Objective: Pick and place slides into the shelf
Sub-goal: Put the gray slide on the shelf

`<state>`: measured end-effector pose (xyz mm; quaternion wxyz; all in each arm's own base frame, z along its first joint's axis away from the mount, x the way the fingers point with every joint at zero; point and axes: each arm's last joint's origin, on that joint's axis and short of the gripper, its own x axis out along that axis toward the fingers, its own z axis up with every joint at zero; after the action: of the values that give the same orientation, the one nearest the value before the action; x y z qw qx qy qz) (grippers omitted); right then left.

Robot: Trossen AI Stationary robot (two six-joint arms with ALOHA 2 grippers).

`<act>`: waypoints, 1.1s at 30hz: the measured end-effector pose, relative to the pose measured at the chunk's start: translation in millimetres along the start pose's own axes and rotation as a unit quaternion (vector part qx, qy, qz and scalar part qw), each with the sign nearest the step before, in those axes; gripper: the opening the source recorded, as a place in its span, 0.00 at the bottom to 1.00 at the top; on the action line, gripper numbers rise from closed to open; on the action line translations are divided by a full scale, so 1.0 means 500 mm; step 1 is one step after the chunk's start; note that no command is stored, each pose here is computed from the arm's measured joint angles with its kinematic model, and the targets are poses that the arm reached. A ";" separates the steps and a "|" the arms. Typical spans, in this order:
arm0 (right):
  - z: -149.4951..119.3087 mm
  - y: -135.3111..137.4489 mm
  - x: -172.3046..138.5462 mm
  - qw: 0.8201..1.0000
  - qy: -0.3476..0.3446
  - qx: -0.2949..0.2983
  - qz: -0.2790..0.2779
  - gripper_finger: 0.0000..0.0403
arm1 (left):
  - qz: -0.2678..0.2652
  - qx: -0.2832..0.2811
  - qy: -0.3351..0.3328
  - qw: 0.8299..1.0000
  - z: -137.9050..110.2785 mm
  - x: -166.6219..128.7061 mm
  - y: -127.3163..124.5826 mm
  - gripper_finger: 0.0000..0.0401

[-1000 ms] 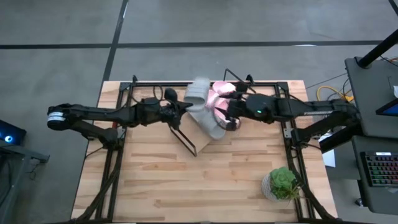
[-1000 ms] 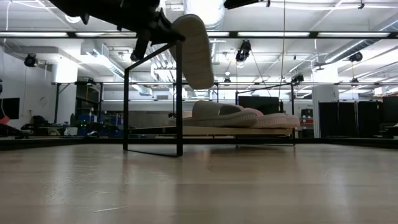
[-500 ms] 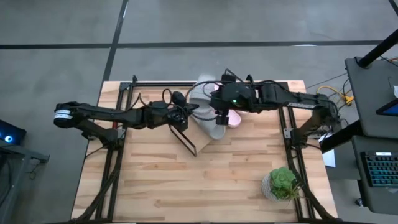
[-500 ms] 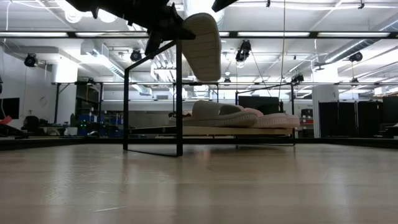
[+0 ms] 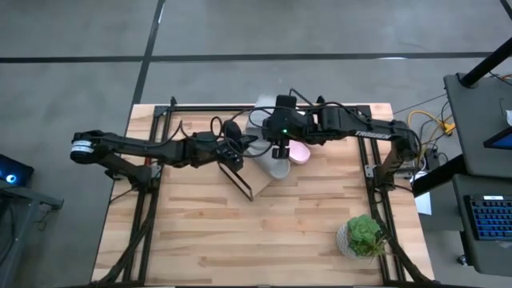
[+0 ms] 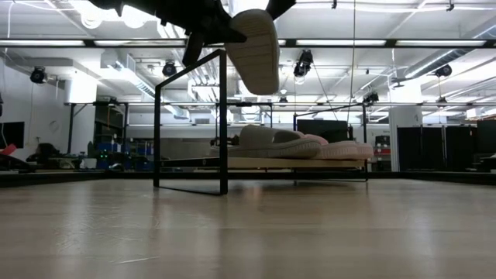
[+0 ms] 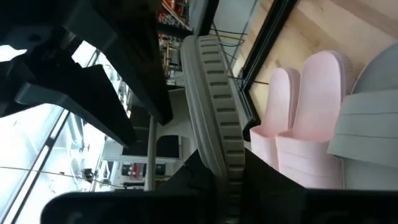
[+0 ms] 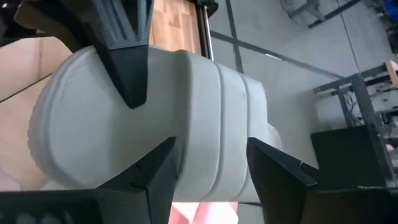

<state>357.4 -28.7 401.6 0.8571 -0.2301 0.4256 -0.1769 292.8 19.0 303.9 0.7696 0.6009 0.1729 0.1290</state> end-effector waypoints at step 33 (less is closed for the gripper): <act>-0.001 0.016 0.043 0.996 0.039 -0.065 -0.045 0.03 | 0.011 -0.067 -0.022 0.997 0.021 -0.007 0.018 0.12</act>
<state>370.1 -32.8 382.7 0.8144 -0.2966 0.4586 -0.1962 294.0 10.4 315.3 0.8101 0.5528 0.1403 0.1360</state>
